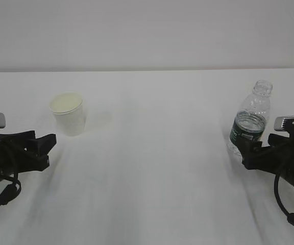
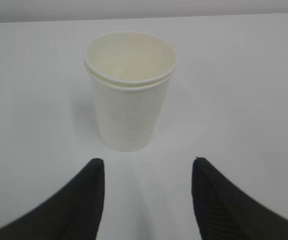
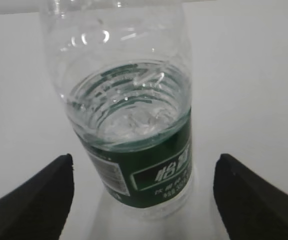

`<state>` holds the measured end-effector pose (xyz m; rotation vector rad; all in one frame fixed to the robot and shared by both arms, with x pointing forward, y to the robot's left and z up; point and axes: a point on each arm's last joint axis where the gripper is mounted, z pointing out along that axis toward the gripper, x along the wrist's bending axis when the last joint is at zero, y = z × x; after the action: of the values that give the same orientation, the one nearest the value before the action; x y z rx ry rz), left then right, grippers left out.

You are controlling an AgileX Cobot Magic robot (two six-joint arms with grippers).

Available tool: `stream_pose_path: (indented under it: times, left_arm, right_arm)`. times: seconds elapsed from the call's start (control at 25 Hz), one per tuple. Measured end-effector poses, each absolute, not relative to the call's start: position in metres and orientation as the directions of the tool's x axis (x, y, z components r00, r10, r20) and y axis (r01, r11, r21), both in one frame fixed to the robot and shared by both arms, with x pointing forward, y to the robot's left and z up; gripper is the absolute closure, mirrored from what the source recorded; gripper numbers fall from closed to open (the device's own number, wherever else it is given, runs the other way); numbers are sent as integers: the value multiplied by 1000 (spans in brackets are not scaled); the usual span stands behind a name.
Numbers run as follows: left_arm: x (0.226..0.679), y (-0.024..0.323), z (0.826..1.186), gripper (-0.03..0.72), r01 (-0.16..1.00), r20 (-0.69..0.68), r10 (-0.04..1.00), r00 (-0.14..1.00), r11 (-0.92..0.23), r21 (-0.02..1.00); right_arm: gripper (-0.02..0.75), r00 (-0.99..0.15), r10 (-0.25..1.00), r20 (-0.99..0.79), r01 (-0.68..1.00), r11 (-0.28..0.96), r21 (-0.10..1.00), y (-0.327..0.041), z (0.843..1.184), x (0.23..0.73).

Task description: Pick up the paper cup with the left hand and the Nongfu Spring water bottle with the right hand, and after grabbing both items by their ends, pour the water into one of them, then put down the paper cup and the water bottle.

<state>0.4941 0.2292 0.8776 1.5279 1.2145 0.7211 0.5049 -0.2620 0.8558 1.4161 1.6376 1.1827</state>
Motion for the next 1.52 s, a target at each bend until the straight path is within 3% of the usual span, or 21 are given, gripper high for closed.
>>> stream_pose_path:
  times: [0.52,1.32,1.52]
  left_arm:
    - [495,232,878,291,335,-134,949,285,32,942]
    - [495,232,878,291,335,-133,950,284,32,942]
    - [495,232,878,293,335,-133,950,284,32,942]
  right_arm:
    - [76,-205,976,74,372,7,928,-259,841,529]
    - [92,-209,974,86,327,-13,945,-256,845,547]
    - [162,-212,974,85,327,-12,945,-256,845,547]
